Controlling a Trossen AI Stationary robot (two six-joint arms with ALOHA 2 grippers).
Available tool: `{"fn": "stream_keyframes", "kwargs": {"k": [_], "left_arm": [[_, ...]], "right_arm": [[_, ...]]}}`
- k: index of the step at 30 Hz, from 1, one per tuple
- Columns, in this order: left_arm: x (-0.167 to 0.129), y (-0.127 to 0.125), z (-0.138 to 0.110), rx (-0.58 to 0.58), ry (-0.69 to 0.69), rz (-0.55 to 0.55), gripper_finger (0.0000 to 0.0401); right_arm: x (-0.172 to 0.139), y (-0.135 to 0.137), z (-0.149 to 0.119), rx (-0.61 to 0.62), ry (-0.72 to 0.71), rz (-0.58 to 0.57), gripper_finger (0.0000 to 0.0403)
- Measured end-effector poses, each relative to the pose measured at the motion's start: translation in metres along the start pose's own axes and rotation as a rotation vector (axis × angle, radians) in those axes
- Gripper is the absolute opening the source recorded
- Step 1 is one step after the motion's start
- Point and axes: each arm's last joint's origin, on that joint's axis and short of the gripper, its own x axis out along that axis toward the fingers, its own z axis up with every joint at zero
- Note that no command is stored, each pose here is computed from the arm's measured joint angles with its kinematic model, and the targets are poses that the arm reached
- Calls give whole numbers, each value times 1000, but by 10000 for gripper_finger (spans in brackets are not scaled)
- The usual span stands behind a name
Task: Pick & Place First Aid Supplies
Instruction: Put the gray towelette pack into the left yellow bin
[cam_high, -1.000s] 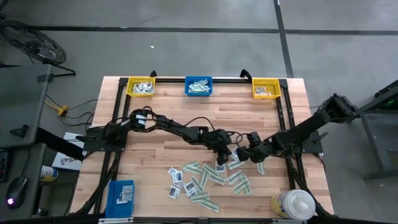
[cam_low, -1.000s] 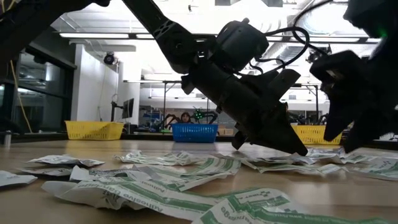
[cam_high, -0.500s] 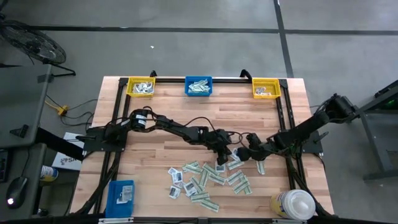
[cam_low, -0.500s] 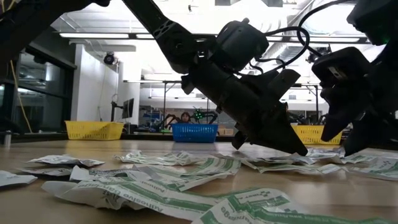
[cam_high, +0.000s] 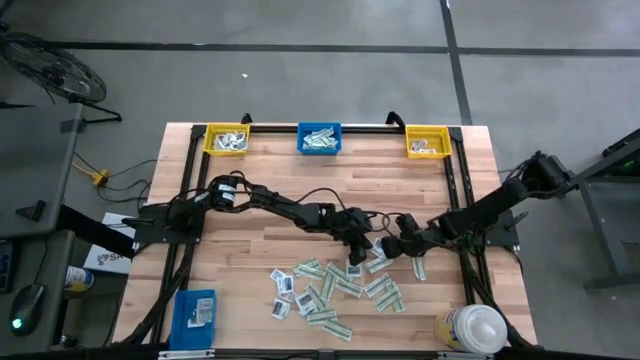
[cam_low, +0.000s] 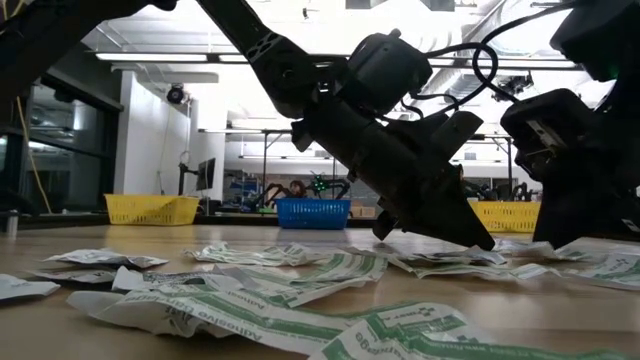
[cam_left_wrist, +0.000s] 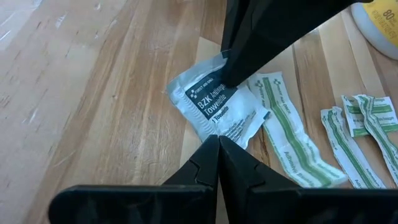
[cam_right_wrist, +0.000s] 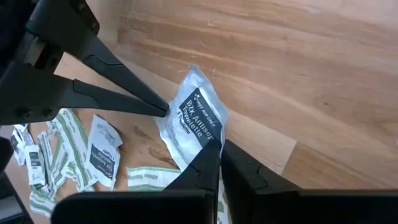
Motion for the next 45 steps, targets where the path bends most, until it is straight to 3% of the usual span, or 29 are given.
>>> {"fn": "stream_keyframes", "kwargs": {"k": [9,24,33,45], "left_arm": [[-10,5,8,-12,22,-22,12],[-96,39,53,-74,133,184,12],[-168,39,94,4,-32,262,12],[-229,32,135,-5,-325,96,12]], "right_arm": [[0,1,2,-41,-8,8,1],[-13,10,22,-182,-74,86,0],[-41,21,58,-353,-203,228,0],[-91,26,89,-699,-488,347,0]]}}
